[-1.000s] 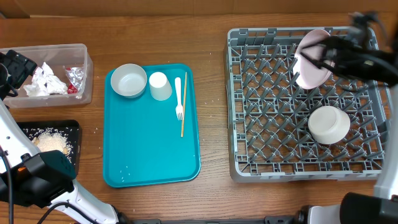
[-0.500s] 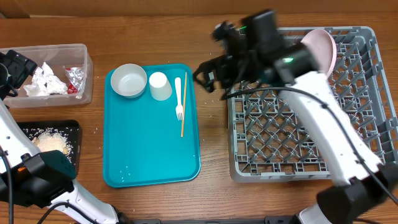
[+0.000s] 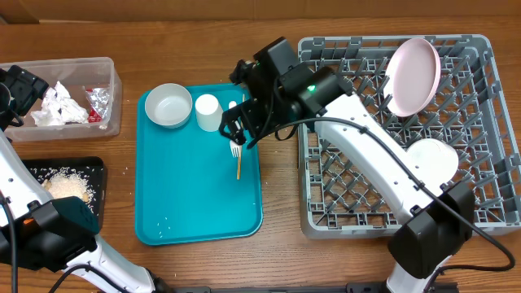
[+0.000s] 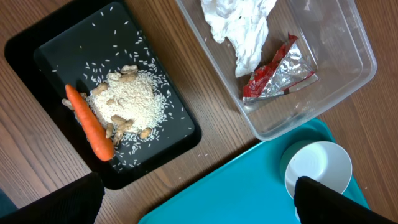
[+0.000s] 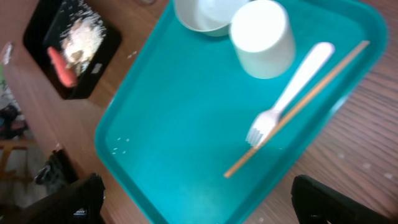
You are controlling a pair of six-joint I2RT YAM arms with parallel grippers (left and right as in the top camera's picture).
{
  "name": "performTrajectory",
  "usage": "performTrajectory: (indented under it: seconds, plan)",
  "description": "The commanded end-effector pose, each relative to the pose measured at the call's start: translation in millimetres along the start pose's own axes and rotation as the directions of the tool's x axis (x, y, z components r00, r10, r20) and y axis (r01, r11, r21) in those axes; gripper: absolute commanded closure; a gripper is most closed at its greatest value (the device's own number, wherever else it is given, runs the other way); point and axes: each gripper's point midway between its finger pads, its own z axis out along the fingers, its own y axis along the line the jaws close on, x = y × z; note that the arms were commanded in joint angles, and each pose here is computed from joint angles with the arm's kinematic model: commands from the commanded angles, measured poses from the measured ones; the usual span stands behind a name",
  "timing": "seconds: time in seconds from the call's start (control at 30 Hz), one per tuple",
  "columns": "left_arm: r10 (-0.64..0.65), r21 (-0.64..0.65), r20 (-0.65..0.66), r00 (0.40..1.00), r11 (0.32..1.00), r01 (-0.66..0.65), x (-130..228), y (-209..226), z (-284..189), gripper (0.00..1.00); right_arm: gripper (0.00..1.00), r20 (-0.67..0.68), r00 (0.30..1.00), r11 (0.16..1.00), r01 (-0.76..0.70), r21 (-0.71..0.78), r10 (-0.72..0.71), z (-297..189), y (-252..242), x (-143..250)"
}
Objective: Sort waste into correct bins and load items into the dishwasher rack
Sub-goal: 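Swing the right gripper left over the teal tray toward the second bowl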
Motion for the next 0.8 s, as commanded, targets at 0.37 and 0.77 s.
performTrajectory:
  seconds: [0.37,0.77]
  plan:
    - [-0.006,-0.011,0.001,1.0,1.0,0.006,0,-1,2,0.0,0.0,0.039,0.995,0.995,0.086,0.042,-0.087,14,23,-8]
    - [-0.006,-0.011,0.001,1.0,1.0,0.006,0,-1,2,0.0,0.0,0.18,0.983,0.893,-0.11,0.436,0.033,-9,-53,-29]
